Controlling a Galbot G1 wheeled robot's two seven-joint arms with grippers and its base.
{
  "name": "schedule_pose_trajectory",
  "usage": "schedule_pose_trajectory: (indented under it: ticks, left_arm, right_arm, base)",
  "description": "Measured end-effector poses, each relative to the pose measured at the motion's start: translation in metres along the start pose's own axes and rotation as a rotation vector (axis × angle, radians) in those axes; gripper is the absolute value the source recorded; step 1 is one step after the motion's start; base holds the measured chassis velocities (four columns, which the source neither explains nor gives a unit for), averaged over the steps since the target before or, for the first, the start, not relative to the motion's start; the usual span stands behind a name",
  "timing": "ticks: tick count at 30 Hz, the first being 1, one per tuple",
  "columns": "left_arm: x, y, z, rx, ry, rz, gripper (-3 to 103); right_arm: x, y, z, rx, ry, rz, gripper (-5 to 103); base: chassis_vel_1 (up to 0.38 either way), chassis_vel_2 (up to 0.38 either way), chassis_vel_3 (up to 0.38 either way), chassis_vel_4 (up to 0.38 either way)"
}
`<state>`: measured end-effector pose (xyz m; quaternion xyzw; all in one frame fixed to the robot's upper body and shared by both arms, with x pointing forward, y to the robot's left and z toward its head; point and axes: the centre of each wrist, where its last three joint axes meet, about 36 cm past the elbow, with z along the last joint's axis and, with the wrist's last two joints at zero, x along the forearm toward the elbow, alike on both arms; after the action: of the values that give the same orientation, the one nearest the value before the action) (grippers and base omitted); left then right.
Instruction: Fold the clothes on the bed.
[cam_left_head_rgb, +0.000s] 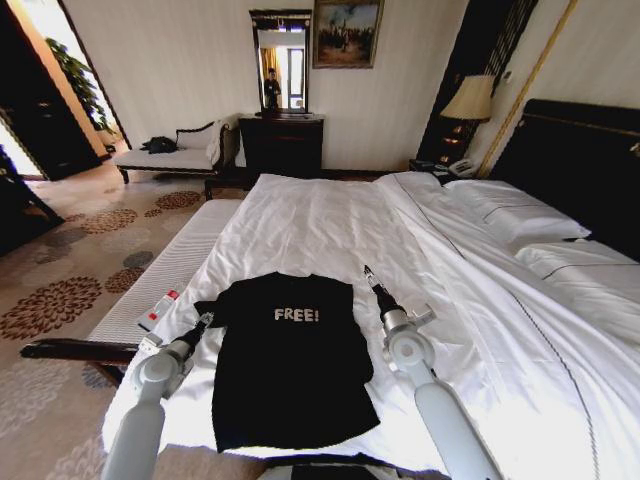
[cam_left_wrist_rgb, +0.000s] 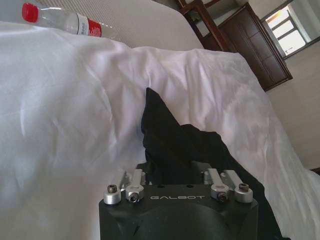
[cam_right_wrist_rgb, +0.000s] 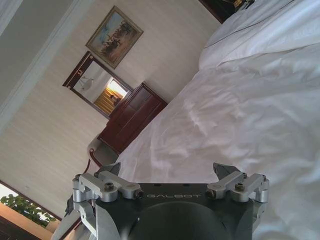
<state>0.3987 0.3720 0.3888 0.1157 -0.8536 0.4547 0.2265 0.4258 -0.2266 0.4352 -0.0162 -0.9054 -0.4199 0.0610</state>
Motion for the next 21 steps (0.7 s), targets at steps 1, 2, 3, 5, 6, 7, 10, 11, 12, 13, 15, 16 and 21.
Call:
schedule_pose_trajectory:
  ticks: [1,2,3,5,6,7,10,11,12,13,15,16,21]
  left_arm:
    - [0.000,0.000,0.000,0.000,0.000,0.000,49]
    - [0.000,0.000,0.000,0.000,-0.001,-0.001,43]
    - [0.001,0.000,0.000,-0.001,-0.002,-0.001,38]
    - [0.002,0.000,-0.001,-0.002,-0.004,-0.001,32]
    - [0.004,-0.001,-0.002,-0.004,-0.008,0.003,29]
    - [0.005,-0.002,-0.003,-0.005,-0.012,0.007,29]
    - [0.011,-0.006,-0.007,-0.012,-0.023,0.019,27]
    - [0.013,-0.007,-0.009,-0.018,-0.026,0.022,24]
    - [0.014,-0.007,-0.010,-0.020,-0.026,0.022,24]
    - [0.016,-0.006,-0.010,-0.026,-0.026,0.020,14]
    - [0.016,-0.006,-0.010,-0.027,-0.025,0.019,14]
    - [0.017,-0.005,-0.010,-0.028,-0.024,0.016,9]
    - [0.012,0.002,-0.001,-0.026,-0.005,-0.006,2]
  right_arm:
    - [0.000,0.000,0.000,0.000,0.000,0.000,100]
    - [0.000,0.000,0.000,0.001,0.000,0.001,100]
    - [0.001,-0.001,0.001,0.001,0.001,0.002,100]
    - [0.001,-0.001,0.001,0.002,0.001,0.003,100]
    - [0.001,-0.001,0.001,0.005,0.001,0.005,100]
    - [0.001,-0.002,0.001,0.006,0.001,0.006,100]
    - [0.001,-0.002,0.001,0.009,-0.001,0.009,100]
    - [0.001,-0.002,0.000,0.010,-0.001,0.011,100]
    - [0.001,-0.002,0.000,0.010,-0.001,0.011,100]
    - [0.001,-0.003,0.001,0.011,-0.001,0.014,100]
    - [0.001,-0.003,0.001,0.011,0.000,0.015,100]
    - [0.000,-0.004,0.002,0.012,0.000,0.017,100]
    - [-0.001,-0.004,0.004,0.017,0.002,0.022,100]
  base:
    - [0.000,0.000,0.000,0.000]
    - [0.000,0.000,0.000,0.000]
    - [0.000,0.000,0.000,0.000]
    - [0.000,0.000,0.000,0.000]
    - [0.000,0.000,0.000,0.000]
    - [0.000,0.000,0.000,0.000]
    - [0.000,0.000,0.000,0.000]
    - [0.000,0.000,0.000,0.000]
    - [0.000,0.000,0.000,0.000]
    - [0.000,0.000,0.000,0.000]
    - [0.000,0.000,0.000,0.000]
    - [0.000,0.000,0.000,0.000]
    - [0.000,0.000,0.000,0.000]
